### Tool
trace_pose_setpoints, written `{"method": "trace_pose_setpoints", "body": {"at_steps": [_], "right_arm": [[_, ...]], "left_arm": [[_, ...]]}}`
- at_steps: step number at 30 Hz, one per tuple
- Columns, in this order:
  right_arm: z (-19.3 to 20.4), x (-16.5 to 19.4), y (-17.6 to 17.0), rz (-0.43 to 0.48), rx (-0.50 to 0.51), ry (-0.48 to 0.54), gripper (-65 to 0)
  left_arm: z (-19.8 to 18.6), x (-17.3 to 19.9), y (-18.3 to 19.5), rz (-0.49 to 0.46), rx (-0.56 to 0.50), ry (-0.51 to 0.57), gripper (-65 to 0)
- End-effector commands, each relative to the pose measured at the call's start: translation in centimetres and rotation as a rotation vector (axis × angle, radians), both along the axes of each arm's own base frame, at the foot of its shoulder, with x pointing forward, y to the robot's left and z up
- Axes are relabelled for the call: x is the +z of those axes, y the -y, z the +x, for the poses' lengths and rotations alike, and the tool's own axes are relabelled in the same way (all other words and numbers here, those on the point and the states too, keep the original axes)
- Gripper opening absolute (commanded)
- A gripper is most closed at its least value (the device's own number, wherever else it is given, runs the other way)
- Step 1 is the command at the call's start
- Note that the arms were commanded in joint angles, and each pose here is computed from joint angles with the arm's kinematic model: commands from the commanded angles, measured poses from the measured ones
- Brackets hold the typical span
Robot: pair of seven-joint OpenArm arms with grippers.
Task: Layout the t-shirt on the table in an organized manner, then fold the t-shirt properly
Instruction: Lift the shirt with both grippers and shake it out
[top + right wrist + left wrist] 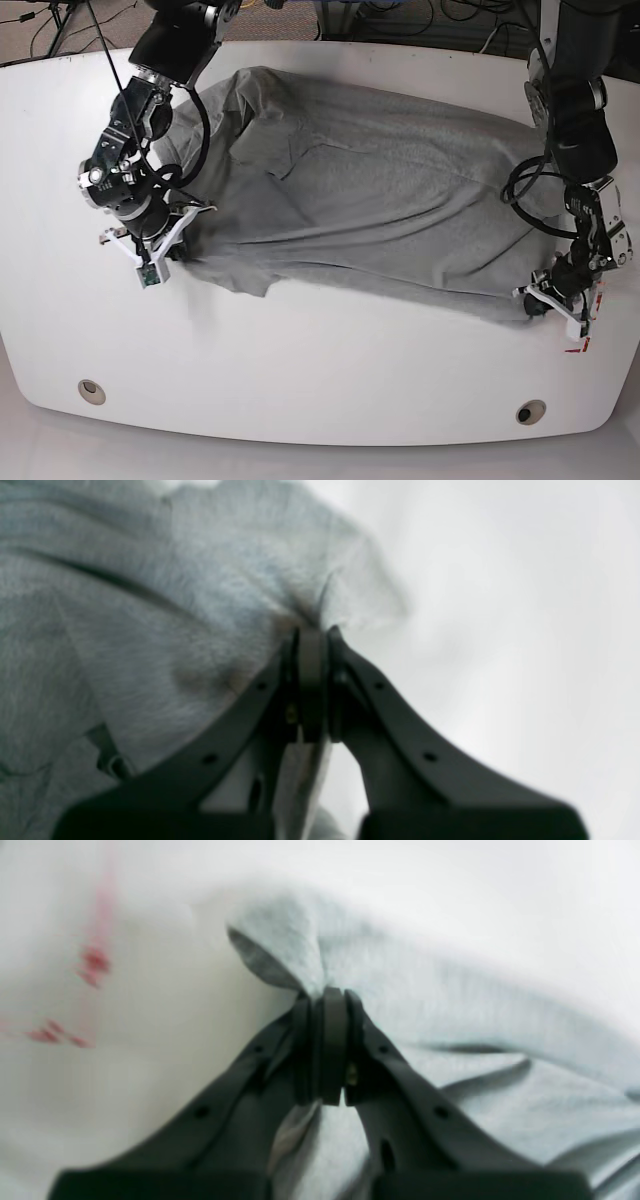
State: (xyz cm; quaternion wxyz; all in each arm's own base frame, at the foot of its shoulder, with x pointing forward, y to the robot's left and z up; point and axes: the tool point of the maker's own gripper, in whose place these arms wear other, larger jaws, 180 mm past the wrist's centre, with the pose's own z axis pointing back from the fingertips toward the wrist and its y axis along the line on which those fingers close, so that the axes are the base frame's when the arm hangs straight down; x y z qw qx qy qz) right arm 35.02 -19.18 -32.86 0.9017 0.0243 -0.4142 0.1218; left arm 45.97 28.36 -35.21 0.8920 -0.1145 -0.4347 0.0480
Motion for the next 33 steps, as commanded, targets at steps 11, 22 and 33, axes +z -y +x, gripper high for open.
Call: {"method": "trace_pose_setpoints", "body": {"at_steps": [11,22,33], "right_arm": [[3.6,7.6,1.4,-0.198,0.099,0.181,-65.0],[7.4,15.8,4.2,-0.342,0.088,0.324,-65.0],[9.9,28.0,6.5,-0.560,0.045,0.470,-65.0]], "left_arm": [[2.0,13.4,0.6,0.139,-0.075,0.278,-64.4],[1.6,25.2,2.1,0.286,-0.096,0.539,-64.4],[-0.1,37.1,0.5,0.383,-0.020,0.751,-64.3]]}}
